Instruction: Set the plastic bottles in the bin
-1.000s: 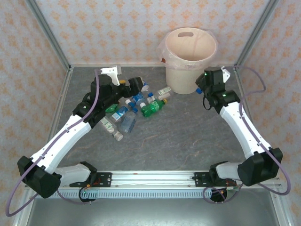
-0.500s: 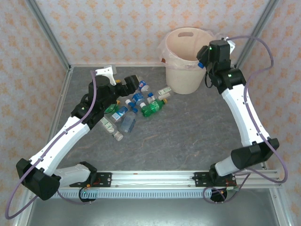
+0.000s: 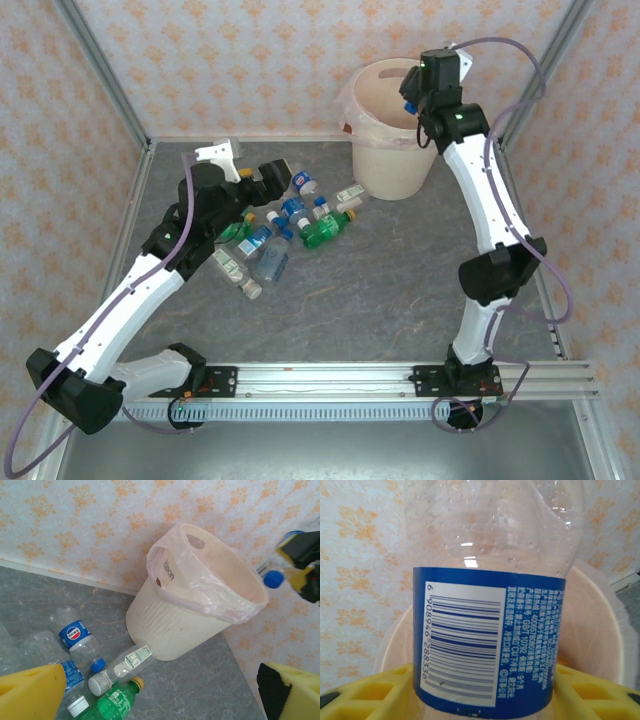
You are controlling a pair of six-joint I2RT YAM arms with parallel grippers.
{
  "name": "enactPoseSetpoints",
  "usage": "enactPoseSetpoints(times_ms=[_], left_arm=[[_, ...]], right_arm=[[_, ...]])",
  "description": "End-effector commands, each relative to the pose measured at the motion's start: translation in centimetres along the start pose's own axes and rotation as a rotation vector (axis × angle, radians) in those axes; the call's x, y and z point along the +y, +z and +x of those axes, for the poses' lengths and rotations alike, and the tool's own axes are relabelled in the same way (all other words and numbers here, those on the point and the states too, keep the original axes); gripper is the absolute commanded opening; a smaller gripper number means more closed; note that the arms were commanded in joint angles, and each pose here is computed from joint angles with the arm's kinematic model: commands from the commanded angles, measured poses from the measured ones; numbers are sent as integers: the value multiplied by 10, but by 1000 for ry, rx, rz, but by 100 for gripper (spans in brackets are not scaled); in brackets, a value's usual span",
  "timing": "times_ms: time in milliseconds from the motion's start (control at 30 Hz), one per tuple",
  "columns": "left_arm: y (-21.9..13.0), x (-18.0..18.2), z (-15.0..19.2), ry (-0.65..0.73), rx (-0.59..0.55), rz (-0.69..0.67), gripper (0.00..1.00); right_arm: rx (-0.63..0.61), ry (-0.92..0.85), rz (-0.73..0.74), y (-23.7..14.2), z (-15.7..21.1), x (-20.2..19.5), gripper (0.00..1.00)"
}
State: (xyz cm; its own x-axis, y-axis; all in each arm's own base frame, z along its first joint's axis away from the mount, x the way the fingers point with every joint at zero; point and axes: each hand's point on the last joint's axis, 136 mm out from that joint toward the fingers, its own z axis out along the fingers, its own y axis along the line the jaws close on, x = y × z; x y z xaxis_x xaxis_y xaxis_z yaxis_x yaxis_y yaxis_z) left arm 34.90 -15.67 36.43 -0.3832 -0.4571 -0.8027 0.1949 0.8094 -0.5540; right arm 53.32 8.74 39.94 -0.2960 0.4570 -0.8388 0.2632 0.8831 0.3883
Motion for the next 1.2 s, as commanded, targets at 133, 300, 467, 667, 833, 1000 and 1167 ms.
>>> enactPoseSetpoints(times_ms=[133, 300, 467, 667, 833, 1000, 1167], left_arm=[[-11, -6, -1, 49, 14, 40, 99], [-10, -1, 3, 53, 27, 22, 99], [-4, -1, 7, 56, 46, 17, 99], [3, 6, 11, 49, 53, -17, 99], [7, 16, 16, 43, 51, -48, 99], [5, 34, 24, 42, 45, -115, 99], [4, 55, 50, 31, 102, -175, 99]], right_arm=[[40, 21, 63, 28, 12, -17, 57], [55, 30, 80, 35, 17, -23, 67], [47, 29, 60, 29, 11, -19, 80], [25, 36, 12, 7, -6, -11, 86], [13, 24, -48, -22, -14, 4, 100], [28, 4, -128, -49, -10, 26, 100], [39, -22, -210, -82, 0, 51, 100]])
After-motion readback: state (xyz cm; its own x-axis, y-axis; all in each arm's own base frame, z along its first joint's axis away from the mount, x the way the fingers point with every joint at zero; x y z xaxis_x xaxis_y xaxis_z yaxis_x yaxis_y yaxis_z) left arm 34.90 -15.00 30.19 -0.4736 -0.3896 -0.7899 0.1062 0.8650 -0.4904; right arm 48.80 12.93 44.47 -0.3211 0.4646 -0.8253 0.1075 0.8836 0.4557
